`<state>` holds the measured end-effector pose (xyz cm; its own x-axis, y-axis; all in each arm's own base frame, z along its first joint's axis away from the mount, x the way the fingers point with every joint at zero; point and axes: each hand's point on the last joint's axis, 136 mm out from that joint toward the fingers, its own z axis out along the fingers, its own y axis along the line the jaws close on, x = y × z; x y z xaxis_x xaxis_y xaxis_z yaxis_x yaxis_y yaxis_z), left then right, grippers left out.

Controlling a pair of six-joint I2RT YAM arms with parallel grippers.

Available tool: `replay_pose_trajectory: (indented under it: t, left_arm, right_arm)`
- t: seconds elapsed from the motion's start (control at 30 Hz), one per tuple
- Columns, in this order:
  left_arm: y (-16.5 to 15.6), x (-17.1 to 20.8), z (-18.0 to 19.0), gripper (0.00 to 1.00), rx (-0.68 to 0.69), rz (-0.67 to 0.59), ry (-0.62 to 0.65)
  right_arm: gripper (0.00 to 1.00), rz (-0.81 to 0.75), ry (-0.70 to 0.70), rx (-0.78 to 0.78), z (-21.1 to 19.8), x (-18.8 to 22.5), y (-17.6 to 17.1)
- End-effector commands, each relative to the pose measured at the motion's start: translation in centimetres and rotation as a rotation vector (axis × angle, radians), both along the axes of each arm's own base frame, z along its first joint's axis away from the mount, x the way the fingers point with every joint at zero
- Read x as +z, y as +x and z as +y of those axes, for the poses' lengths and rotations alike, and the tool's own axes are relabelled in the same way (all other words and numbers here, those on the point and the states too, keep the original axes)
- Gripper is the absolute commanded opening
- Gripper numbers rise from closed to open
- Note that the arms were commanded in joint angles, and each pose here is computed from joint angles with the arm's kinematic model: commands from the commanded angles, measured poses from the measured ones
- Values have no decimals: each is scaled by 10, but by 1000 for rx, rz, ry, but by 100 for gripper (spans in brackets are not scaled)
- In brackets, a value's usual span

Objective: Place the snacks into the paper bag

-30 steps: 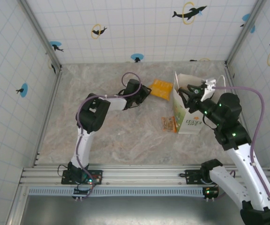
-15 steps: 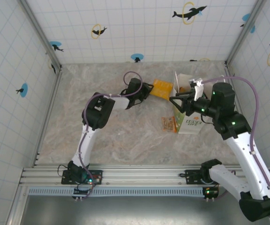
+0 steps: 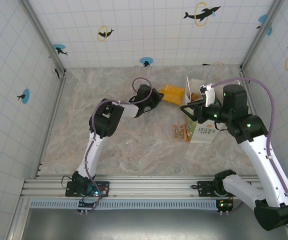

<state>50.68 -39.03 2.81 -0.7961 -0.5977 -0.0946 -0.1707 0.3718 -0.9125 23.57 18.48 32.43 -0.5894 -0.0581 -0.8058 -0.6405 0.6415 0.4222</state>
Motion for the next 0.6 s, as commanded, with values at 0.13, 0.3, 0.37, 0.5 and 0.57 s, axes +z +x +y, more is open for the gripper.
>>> replay_pose_trajectory:
  t: [0.13,0.3,0.37,0.5,0.57]
  left_arm:
    - [0,14,3,0,-11,-40,58]
    - [-4,63,5,0,-57,-140,104]
    - [-8,81,7,0,-81,-183,141]
    - [-22,121,15,0,-146,-294,221]
    - [-32,138,20,0,-184,-345,268]
  right_arm:
    - [47,-27,13,-6,-2,12,-2]
    - [47,-40,19,-5,-1,16,0]
    - [47,-48,27,0,0,19,1]
    - [47,-78,53,18,5,27,3]
    - [47,-87,56,21,6,29,6]
